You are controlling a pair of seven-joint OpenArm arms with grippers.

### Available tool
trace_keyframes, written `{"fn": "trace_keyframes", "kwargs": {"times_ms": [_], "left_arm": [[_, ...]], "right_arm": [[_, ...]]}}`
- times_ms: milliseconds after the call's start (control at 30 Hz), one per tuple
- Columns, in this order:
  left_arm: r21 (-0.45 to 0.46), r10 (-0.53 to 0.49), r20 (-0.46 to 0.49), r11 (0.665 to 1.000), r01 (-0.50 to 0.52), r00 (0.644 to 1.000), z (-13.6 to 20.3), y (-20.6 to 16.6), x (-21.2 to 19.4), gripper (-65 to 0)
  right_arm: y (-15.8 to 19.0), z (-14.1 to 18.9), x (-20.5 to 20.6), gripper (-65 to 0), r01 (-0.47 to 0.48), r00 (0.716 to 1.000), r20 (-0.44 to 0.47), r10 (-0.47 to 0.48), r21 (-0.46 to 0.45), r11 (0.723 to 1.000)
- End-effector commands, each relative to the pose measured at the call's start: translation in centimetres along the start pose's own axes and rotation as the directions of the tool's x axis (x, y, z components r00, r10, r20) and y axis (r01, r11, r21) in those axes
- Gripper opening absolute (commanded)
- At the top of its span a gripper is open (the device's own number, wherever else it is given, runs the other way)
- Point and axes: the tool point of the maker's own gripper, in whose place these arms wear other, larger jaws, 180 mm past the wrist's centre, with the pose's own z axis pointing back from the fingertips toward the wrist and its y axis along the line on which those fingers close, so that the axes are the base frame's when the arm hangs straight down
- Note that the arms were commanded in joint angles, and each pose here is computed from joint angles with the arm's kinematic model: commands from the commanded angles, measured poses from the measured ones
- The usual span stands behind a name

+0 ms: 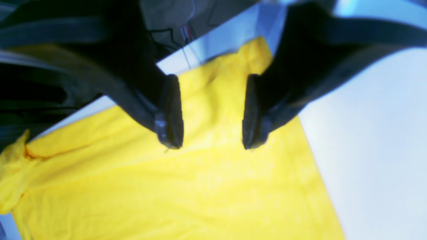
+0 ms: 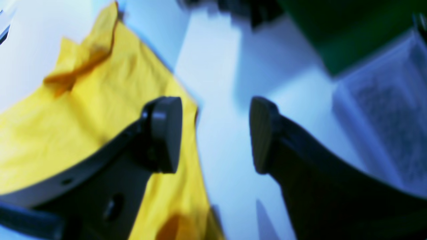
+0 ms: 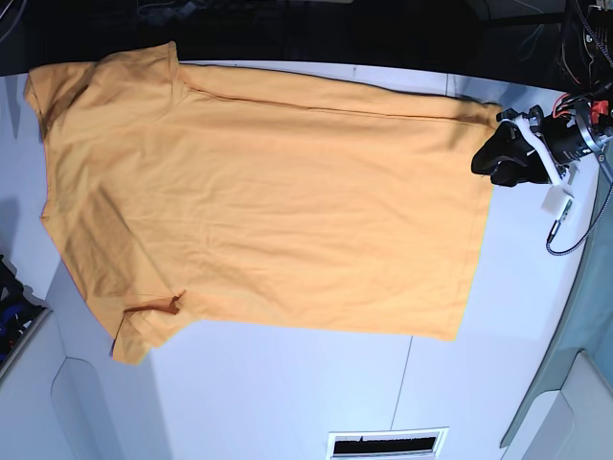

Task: Layout the t-shirt on the table in an organized manner, then fold the t-shirt properly
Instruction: 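Move the left gripper along the shirt side to the hem corner, then grasp the hem corner with the left gripper and fold it toward the right gripper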

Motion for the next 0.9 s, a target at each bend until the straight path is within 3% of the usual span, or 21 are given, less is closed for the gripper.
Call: {"fn": "trace_keyframes", "kwargs": {"times_ms": [0, 200, 367, 433, 700, 867], "left_arm": [[-0.006, -0.033, 0.052, 0.999, 0.033, 0.998, 0.3, 0.0, 2.0, -30.8], [0.0, -0.099, 0.026, 0.995, 0.099, 0.995, -1.0, 0.7, 3.1, -30.6], [0.022, -0.107, 0.007, 0.994, 0.107, 0.994, -3.3, 2.4, 3.7, -30.3], [0.04, -0.093, 0.012, 0.995, 0.092, 0.996, -4.4, 3.7, 4.4, -27.3], [0.134, 0.046, 0.103, 0.989, -0.059, 0.994, -8.3, 10.3, 8.2, -24.5], [0.126, 0.177, 0.122, 0.973, -0.192, 0.977, -11.3, 11.2, 8.8, -24.5]], "right_arm": [[-0.3, -0.6, 3.1, -33.1, -0.023, 0.998, 0.063, 0.024, -0.018, 1.0], [0.5, -7.7, 4.4, -33.1, -0.012, 1.0, 0.023, 0.013, -0.058, 0.998], [1.2, -11.5, 1.2, -33.1, 0.032, 0.998, -0.054, -0.036, -0.06, 0.998], [1.6, -12.3, -0.4, -33.1, 0.05, 0.995, -0.079, -0.054, -0.056, 0.997], [5.7, -13.1, -4.6, -33.1, 0.059, 0.989, -0.139, -0.048, 0.077, 0.995], [7.9, -13.5, -5.1, -33.1, 0.066, 0.989, -0.142, -0.046, 0.138, 0.988]]}}
